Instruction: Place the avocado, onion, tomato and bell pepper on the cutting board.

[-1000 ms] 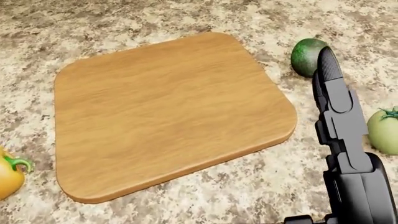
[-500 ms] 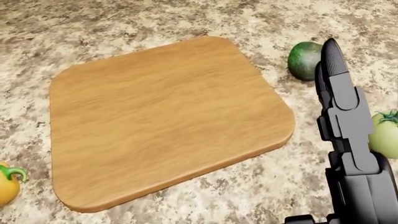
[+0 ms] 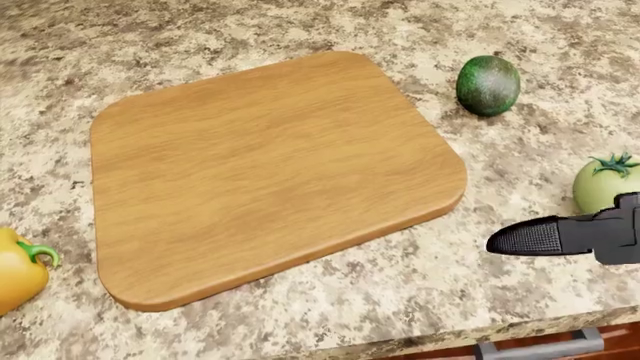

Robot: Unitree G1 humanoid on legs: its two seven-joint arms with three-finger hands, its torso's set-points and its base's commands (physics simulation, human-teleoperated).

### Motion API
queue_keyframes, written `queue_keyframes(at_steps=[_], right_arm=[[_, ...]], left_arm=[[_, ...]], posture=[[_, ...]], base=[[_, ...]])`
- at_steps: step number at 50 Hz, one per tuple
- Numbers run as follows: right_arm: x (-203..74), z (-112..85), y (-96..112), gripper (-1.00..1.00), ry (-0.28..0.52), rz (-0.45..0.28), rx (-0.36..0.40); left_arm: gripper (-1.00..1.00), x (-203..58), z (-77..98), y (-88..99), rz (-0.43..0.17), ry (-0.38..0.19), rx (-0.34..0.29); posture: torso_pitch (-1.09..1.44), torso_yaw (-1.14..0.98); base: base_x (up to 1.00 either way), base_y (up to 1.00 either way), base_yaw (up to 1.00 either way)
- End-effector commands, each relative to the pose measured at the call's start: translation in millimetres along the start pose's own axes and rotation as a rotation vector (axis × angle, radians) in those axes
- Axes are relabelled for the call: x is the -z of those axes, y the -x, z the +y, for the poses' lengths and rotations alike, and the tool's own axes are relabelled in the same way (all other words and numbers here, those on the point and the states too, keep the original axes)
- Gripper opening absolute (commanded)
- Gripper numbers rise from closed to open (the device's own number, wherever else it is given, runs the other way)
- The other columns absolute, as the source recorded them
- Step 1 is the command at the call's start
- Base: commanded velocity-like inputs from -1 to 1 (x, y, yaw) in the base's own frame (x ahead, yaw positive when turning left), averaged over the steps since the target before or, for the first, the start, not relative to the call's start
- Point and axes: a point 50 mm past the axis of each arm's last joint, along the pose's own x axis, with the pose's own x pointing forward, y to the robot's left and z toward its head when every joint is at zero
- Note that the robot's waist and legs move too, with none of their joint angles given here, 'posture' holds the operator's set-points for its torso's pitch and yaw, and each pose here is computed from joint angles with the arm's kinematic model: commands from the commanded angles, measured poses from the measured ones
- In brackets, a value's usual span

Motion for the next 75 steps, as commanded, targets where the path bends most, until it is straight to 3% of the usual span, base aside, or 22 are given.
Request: queue_keyframes(at_steps=[1, 7, 15, 22, 26, 30, 33, 39, 46, 53, 59, 70, 75], right_arm=[[-11, -7.7, -6, 1.0, 0.023, -0.011, -0.007], [-23, -21.1, -18, 1.0, 0.049, -0.013, -0.007], [-31, -34.8, -48, 1.0, 0.104, -0.012, -0.034], [-36, -51.9, -112, 1.0, 0.145, -0.017, -0.089], [-10, -49.3, -155, 1.0, 0.127, 0.022, -0.135], [22, -34.4, -192, 1.0, 0.164, 0.116, -0.288], [41, -23.3, -200, 1.0, 0.181, 0.16, -0.352], [83, 1.9, -211, 1.0, 0.202, 0.288, -0.48], [103, 20.6, -205, 1.0, 0.205, 0.339, -0.512], [112, 19.9, -199, 1.0, 0.196, 0.367, -0.523], [136, 29.4, -182, 1.0, 0.193, 0.471, -0.623], [156, 41.7, -166, 1.0, 0.212, 0.566, -0.714], [154, 40.2, -168, 1.0, 0.227, 0.585, -0.72]], left_arm=[[1.0, -9, -3.6, -1.2, -0.052, -0.002, 0.026], [1.0, -9, -3.6, -1.1, -0.051, -0.001, 0.026], [1.0, -9, -3.6, -1.2, -0.048, 0.001, 0.025], [1.0, -8, -4.9, -0.3, -0.044, 0.001, 0.031], [1.0, -7, -5.4, -0.4, -0.041, 0.0, 0.034], [1.0, -7, -5.5, -0.2, -0.041, 0.0, 0.035], [1.0, -7, -5.3, -0.2, -0.04, 0.0, 0.034], [1.0, -7, -5.2, -0.3, -0.037, 0.0, 0.034], [1.0, -6, -4.8, -1.1, -0.031, 0.003, 0.035], [1.0, -6, -5.4, -0.8, -0.029, 0.001, 0.037], [1.0, -6, -5.8, 0.0, -0.03, -0.001, 0.039], [1.0, -5, -5.9, 0.6, -0.031, -0.002, 0.041], [1.0, -5, -5.9, 0.8, -0.031, 0.0, 0.042]], posture=[[0.0, 0.0], [0.0, 0.0], [0.0, 0.0], [0.0, 0.0], [0.0, 0.0], [0.0, 0.0], [0.0, 0.0], [0.0, 0.0], [0.0, 0.0], [0.0, 0.0], [0.0, 0.0], [0.0, 0.0], [0.0, 0.0]], base=[[0.0, 0.0, 0.0], [0.0, 0.0, 0.0], [0.0, 0.0, 0.0], [0.0, 0.0, 0.0], [0.0, 0.0, 0.0], [0.0, 0.0, 0.0], [0.0, 0.0, 0.0], [0.0, 0.0, 0.0], [0.0, 0.0, 0.0], [0.0, 0.0, 0.0], [0.0, 0.0, 0.0], [0.0, 0.0, 0.0], [0.0, 0.0, 0.0]])
